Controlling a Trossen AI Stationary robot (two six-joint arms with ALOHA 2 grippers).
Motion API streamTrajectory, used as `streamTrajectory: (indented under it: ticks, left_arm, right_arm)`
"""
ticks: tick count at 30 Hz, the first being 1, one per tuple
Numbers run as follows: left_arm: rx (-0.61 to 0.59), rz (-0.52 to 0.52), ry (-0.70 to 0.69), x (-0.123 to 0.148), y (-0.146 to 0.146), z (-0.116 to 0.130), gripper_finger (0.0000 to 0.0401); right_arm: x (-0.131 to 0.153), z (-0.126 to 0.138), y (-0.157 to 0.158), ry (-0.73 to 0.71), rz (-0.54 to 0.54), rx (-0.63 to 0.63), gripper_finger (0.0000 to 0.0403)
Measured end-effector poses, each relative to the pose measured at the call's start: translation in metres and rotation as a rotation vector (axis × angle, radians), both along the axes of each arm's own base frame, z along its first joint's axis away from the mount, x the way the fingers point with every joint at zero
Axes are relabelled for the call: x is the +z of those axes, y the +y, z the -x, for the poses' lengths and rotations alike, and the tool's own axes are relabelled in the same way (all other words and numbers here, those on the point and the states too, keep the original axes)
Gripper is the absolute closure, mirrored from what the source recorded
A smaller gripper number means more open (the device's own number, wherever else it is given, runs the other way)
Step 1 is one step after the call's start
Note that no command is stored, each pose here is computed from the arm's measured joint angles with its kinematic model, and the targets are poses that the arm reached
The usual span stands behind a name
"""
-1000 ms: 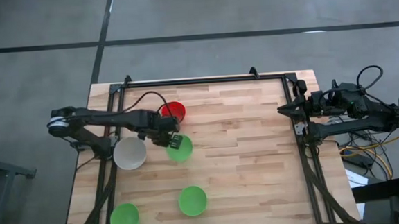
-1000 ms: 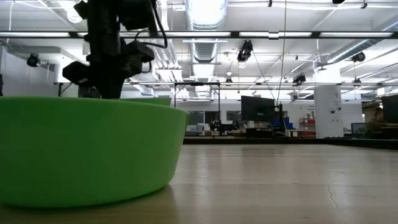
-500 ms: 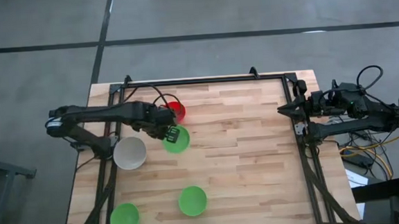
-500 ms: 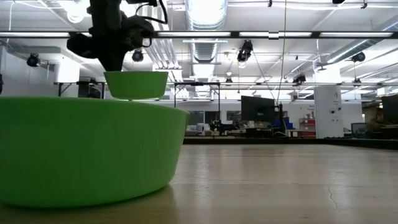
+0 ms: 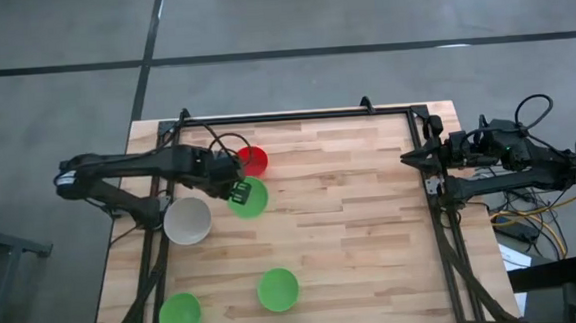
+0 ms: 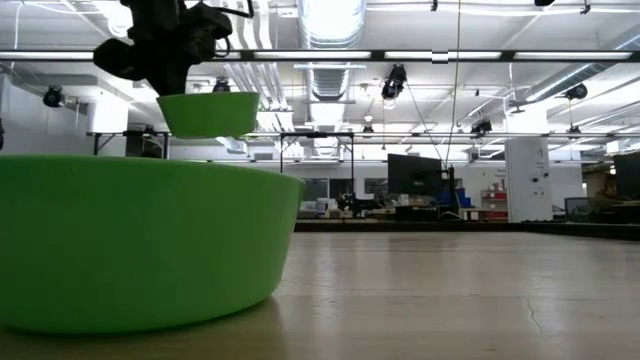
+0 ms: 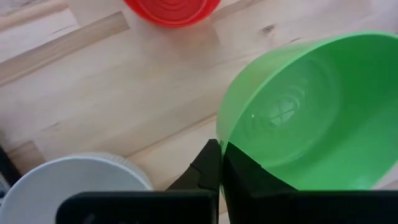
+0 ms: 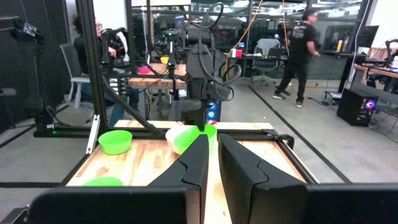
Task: Nest bowls inside each other
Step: Stack the top green bowl on top of the white bowl
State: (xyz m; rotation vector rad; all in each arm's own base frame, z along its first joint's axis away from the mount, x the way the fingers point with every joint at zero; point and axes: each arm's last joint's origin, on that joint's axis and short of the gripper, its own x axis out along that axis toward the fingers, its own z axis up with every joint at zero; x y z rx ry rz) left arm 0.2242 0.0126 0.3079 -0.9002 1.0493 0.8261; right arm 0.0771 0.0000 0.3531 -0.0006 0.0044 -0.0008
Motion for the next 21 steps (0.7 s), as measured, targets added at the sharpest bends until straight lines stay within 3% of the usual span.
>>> streamTrajectory:
  ticks: [9,21]
  left_arm:
    - [0.016,-0.039,-0.014,0.003,-0.008,0.007,0.0397]
    - [0.063,0.0,-0.082,-0.007,-0.014,0.028,0.0396]
  right_arm:
    - [0.0,0.0,0.0,0.0,0.0,0.0,0.0369]
    - [0.0,0.0,0.0,0.0,0.0,0.0,0.0369]
